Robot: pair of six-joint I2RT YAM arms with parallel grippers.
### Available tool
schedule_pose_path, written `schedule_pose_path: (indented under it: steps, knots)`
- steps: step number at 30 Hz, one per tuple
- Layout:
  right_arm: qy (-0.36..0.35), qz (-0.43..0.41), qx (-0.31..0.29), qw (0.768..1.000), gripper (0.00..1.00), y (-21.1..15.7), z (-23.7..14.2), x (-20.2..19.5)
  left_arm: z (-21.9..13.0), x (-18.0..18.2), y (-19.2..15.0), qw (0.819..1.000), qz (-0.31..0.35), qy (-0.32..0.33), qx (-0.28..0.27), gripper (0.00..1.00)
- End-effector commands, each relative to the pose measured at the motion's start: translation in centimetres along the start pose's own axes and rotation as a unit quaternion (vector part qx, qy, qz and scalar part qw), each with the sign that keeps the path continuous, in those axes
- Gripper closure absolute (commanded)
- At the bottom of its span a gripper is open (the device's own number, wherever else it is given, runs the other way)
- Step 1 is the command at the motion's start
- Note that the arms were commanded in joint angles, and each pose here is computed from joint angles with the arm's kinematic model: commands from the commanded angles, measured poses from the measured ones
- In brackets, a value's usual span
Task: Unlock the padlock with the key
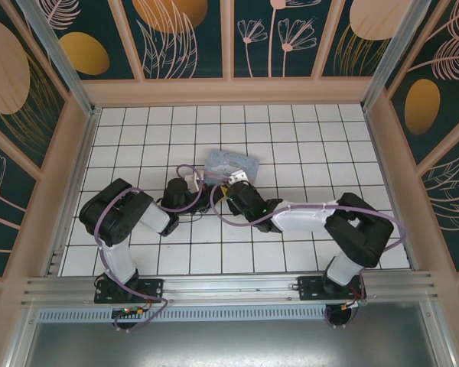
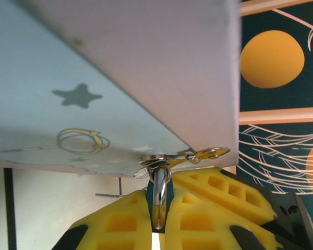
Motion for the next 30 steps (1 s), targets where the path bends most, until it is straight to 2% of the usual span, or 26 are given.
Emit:
schedule_pose_path:
  steps: [1,5,19,30]
  knots:
    - [0.008,0.03,-0.053,0.998,0.76,2.0,-2.0,-0.9,0.3,0.0,-1.7,0.998,-0.001,-0.004,0.055,1.0]
    - [0.006,0.01,-0.05,0.999,0.64,0.6,-3.0,-1.3,0.5,-0.2,-1.6,0.998,-0.001,-0.006,0.056,1.0]
    - [-0.085,-0.1,-0.017,0.991,0.47,-3.9,-2.2,-0.6,0.7,-0.6,-1.5,0.998,0.0,-0.006,0.057,1.0]
    - [-0.168,-0.147,-0.011,0.975,0.5,-4.8,-0.6,0.2,0.6,-0.6,-1.5,0.998,0.002,-0.006,0.057,1.0]
Point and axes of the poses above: each hand's point on the last joint's axis, 136 mm out from that joint toward the fingers, its own z axis out along the fingers, its own x axis along the line the jaws close on, y = z × x, the point moved 5 cm from there along -z, back along the fingers, and after that the axes turned 11 degrees about -z, right-handed, at the moved point
